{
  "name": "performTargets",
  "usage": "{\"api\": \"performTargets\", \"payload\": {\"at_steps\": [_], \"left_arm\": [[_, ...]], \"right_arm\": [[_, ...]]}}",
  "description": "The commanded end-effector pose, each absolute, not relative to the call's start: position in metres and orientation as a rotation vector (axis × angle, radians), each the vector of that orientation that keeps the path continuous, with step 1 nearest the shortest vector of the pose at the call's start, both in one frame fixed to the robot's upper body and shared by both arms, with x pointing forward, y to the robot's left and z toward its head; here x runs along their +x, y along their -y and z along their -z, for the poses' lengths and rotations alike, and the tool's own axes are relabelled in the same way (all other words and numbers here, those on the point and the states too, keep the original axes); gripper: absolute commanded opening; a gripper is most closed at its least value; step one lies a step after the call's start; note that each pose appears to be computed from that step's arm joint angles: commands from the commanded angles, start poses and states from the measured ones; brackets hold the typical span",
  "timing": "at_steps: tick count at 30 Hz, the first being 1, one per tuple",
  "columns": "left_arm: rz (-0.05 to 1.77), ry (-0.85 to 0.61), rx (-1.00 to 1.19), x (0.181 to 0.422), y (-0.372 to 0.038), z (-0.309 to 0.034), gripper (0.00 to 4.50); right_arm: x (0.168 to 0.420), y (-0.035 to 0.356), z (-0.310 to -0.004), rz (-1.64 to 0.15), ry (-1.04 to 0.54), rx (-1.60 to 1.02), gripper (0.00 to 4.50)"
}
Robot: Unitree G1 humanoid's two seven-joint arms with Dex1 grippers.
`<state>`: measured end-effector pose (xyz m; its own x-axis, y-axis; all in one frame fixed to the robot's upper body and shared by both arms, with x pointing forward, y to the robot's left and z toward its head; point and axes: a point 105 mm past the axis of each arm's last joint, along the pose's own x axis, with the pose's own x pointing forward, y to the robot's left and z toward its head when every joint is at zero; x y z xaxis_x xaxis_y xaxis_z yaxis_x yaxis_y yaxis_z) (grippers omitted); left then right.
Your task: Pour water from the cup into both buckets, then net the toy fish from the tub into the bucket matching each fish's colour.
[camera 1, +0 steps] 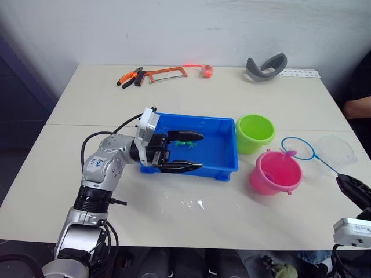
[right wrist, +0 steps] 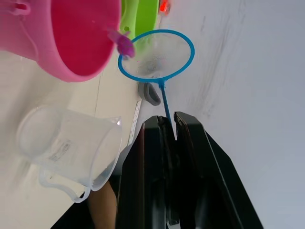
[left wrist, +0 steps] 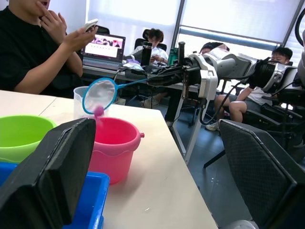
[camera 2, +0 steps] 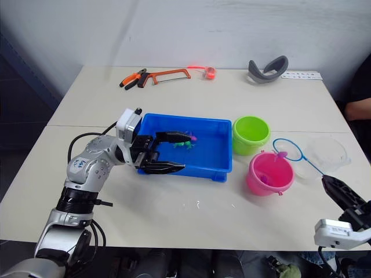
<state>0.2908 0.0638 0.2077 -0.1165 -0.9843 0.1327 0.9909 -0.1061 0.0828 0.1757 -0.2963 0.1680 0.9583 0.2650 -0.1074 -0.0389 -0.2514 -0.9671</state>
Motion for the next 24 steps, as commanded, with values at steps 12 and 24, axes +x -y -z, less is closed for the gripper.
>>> {"api": "performTargets", "payload": {"at_steps": [12, 24], "left_arm": [[1.606, 0.247, -0.07, 0.293, -0.086, -0.223, 4.45], [1.132, 0.244, -0.035, 0.322, -0.184, -0.21, 4.45]], "right_arm": [[0.181, 0.286, -0.193, -0.222, 0.262, -1.344, 0.0], [0.227, 0.214, -0.206, -0.633, 0.003, -0.381, 0.0]]}}
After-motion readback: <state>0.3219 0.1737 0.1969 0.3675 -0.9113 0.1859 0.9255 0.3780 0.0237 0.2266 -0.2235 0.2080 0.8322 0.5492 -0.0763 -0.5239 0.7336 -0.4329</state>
